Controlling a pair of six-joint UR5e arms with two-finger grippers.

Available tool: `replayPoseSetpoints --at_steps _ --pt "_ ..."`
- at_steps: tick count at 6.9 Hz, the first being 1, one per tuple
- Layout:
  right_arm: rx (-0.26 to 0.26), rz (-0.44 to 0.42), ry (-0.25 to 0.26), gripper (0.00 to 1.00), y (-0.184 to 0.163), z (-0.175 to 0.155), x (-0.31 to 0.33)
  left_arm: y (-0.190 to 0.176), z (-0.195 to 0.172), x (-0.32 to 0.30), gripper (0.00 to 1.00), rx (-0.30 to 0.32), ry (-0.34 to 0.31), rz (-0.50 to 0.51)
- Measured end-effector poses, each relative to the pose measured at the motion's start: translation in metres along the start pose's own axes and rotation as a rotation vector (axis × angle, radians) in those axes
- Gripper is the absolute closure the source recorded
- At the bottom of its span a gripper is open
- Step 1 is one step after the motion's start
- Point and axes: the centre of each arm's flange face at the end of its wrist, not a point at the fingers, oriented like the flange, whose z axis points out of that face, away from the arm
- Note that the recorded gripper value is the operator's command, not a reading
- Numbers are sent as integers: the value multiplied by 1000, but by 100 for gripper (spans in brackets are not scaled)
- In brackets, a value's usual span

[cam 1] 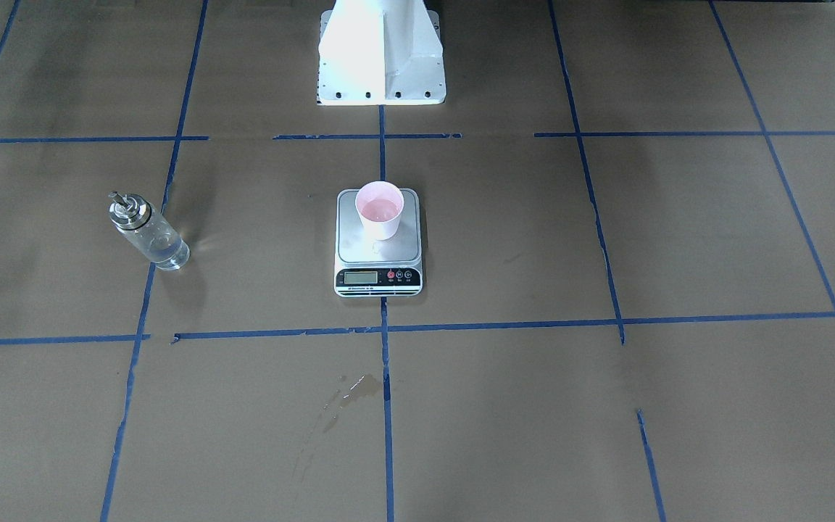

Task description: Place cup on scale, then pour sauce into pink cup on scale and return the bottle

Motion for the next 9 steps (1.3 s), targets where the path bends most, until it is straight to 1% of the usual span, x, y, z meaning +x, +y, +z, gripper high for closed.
replayPoseSetpoints --at_steps 1,2,3,4,5,6,7,8,9 --pt "-32 -32 -2 0 -15 -20 34 15 7 -7 1 -19 1 -20" --pt "-82 -71 3 0 -32 -35 62 32 16 -16 0 -42 -2 -44" --pt "-149 -104 -3 0 -45 -46 83 49 19 -30 1 -58 -10 -84" --pt "-219 -120 -22 0 -54 -50 96 65 12 -51 1 -68 -19 -146" --pt "-284 -105 -45 0 -57 -47 106 79 0 -71 0 -83 -22 -208" --pt "-331 -76 -76 0 -59 -36 115 93 -12 -88 0 -102 -19 -234" --pt "-354 -46 -116 0 -66 -23 123 106 -15 -101 0 -122 -10 -207" --pt "-361 -22 -152 0 -75 -14 128 114 -17 -106 0 -130 -1 -148" --pt "-358 -16 -171 0 -82 -10 129 112 -25 -106 0 -117 0 -112"
